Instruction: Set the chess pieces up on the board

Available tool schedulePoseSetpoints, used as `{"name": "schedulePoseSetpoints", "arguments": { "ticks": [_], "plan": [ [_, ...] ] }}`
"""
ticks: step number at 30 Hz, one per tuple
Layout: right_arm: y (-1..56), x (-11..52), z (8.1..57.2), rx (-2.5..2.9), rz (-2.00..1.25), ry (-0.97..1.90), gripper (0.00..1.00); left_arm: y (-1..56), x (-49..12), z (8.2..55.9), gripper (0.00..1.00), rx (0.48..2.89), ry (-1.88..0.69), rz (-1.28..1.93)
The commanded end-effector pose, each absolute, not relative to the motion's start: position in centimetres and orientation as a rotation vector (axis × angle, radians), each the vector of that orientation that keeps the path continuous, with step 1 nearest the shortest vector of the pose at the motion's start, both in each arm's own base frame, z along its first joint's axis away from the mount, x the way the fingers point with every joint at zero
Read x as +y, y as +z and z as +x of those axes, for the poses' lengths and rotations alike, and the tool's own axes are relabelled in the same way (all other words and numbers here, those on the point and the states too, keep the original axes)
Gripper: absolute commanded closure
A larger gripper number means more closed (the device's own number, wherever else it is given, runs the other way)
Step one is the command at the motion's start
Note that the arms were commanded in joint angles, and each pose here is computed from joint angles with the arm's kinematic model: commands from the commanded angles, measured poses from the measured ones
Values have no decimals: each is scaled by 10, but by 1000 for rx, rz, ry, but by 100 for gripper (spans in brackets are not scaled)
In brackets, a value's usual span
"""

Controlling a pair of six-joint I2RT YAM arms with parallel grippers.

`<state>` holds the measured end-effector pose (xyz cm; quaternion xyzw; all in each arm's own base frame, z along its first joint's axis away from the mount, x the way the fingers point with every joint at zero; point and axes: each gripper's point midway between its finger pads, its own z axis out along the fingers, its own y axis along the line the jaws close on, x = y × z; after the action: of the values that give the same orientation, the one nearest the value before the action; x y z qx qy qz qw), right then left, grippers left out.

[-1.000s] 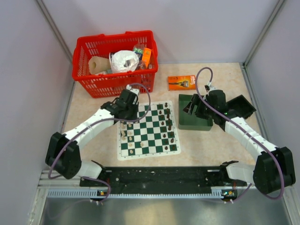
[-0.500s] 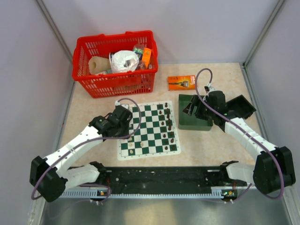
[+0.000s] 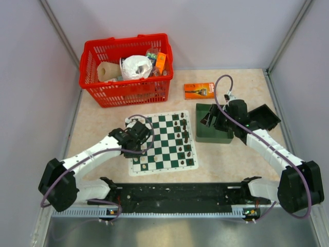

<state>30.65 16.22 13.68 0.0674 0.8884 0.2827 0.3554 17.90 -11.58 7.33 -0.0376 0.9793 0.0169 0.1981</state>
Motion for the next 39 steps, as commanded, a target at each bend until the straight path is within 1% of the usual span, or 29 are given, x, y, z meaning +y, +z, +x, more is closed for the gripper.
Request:
{"name": "schedulePoseSetpoints", "arguments": {
  "ticks": [1,9,19,31,33,37,39],
  "plan": [
    [145,165,309,2254,159,746,22,63,-113,189,89,2706,107,-138],
    [142,165,309,2261,157,744,22,49,-120,190,89,2726,83,-119],
    [142,165,311,2263,155,743,22,38,-117,190,87,2736,123,-126],
    [135,164,309,2279,155,734,22,38,-114,190,75,2729,136,-137],
    [134,164,309,2278,153,731,21,40,-114,191,69,2725,136,-141],
    [132,164,308,2283,154,730,21,43,-111,190,64,2714,142,-153],
    [132,164,308,2285,153,731,21,47,-109,190,63,2704,147,-166]
  ]
}}
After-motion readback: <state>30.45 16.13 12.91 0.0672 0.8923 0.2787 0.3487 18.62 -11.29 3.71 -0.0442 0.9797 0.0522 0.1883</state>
